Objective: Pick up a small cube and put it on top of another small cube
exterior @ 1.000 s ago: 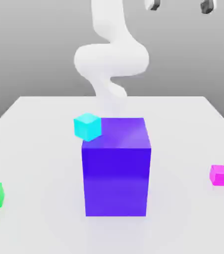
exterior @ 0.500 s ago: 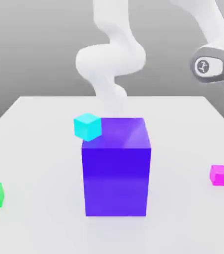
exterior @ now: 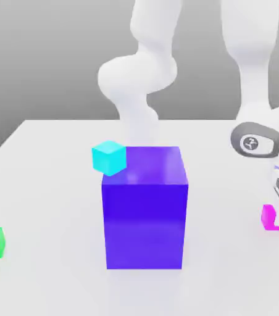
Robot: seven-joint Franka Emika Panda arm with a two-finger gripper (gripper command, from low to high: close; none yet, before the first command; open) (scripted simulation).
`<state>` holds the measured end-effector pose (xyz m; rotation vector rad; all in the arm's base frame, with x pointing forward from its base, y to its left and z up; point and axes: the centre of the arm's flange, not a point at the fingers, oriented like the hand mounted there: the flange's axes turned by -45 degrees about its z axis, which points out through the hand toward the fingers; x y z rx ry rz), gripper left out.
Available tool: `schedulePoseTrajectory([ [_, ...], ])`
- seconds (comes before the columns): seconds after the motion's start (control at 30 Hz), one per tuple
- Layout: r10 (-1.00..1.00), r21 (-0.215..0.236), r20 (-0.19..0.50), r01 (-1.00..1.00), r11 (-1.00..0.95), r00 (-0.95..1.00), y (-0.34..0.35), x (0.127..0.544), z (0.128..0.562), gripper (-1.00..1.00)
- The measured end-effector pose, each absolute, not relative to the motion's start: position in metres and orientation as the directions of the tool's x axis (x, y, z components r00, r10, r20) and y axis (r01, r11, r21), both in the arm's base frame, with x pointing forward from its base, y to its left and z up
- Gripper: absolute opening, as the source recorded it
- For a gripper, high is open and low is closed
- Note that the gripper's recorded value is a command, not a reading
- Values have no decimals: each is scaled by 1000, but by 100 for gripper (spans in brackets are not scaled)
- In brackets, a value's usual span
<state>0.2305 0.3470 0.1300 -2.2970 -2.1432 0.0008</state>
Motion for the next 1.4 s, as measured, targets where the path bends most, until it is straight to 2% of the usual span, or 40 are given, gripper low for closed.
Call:
schedulePoseTrajectory([
  [0.2, 997, 1, 5, 997, -75, 75, 348, 233, 187, -100],
  [0.3, 977, 5, 55, 979, -205, 205, 339, 281, 213, -100],
  [0.5, 809, -3, 76, 812, -584, 583, 207, 411, 232, -100],
  [0.6, 684, -7, 85, 687, -727, 725, 126, 450, 239, -100],
  [0.73, 485, -14, 98, 489, -872, 869, 11, 475, 250, -100],
  [0.83, 321, -16, 93, 324, -946, 943, -79, 470, 253, -100],
  [0.93, 141, -17, 80, 143, -990, 987, -172, 445, 254, -100],
  [1.03, -58, -15, 65, -57, -998, 996, -265, 397, 256, -100],
  [1.1, -184, -7, 25, -184, -983, 983, -322, 349, 246, -100],
  [1.27, -230, 1, 3, -230, -973, 973, -344, 328, 196, -100],
  [1.3, -232, 0, 2, -232, -973, 973, -344, 327, 185, 100],
  [1.4, -232, 0, 2, -232, -973, 973, -344, 327, 185, 100],
])
